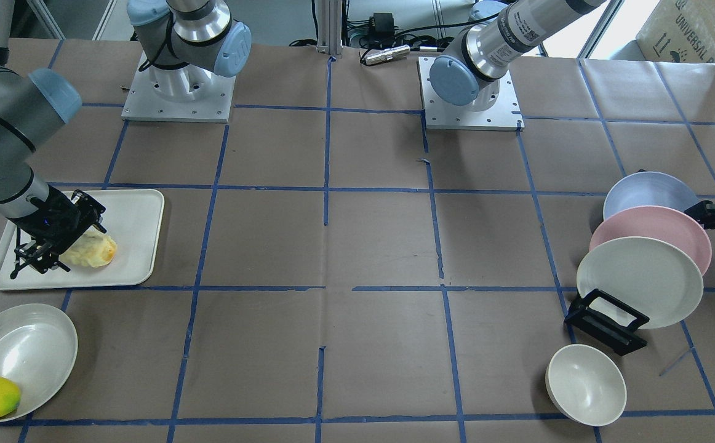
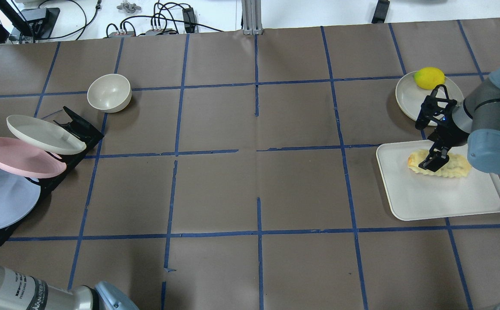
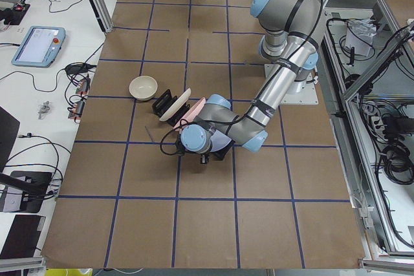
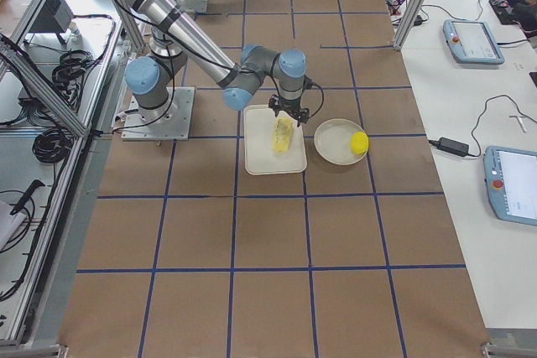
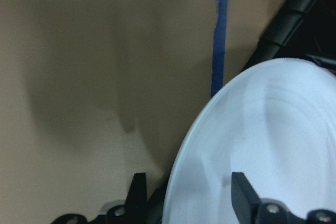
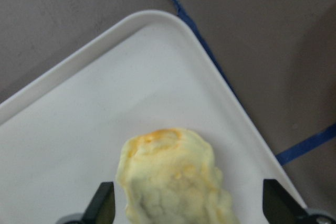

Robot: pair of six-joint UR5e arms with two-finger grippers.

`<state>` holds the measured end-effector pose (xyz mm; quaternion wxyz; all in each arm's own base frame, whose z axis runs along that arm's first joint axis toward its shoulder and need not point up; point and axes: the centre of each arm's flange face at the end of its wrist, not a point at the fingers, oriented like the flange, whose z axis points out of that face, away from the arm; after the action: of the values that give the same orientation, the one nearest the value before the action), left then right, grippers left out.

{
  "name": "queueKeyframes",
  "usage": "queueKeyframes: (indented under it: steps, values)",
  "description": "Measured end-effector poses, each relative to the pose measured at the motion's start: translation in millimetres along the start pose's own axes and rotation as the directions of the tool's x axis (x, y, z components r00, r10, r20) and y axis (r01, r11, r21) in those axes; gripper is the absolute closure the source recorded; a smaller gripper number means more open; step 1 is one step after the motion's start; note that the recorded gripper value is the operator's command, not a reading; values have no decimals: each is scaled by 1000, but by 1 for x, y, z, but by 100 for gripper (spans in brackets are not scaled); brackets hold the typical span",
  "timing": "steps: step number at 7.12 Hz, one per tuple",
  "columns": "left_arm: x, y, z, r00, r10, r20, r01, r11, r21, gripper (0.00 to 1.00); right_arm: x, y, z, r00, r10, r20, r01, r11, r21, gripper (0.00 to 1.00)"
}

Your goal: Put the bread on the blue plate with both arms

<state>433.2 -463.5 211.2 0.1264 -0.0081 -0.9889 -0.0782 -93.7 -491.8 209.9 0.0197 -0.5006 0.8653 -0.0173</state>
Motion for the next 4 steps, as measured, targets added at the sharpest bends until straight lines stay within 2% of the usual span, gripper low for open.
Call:
queueKeyframes:
  steps: [2, 3, 4]
  values:
    - [1, 1, -4, 1000, 0, 5, 0, 1000, 4, 77, -6, 27, 14, 999, 18, 34, -18, 1000, 8, 3]
    - [2, 1, -9, 1000, 0, 11, 0, 1000, 9, 78, -8, 30, 19, 999, 19, 40, -20, 1000, 20, 16]
    - [2, 1, -18, 1000, -1, 23, 0, 1000, 16, 83, -12, 29, 23, 999, 21, 46, -22, 999, 35, 75]
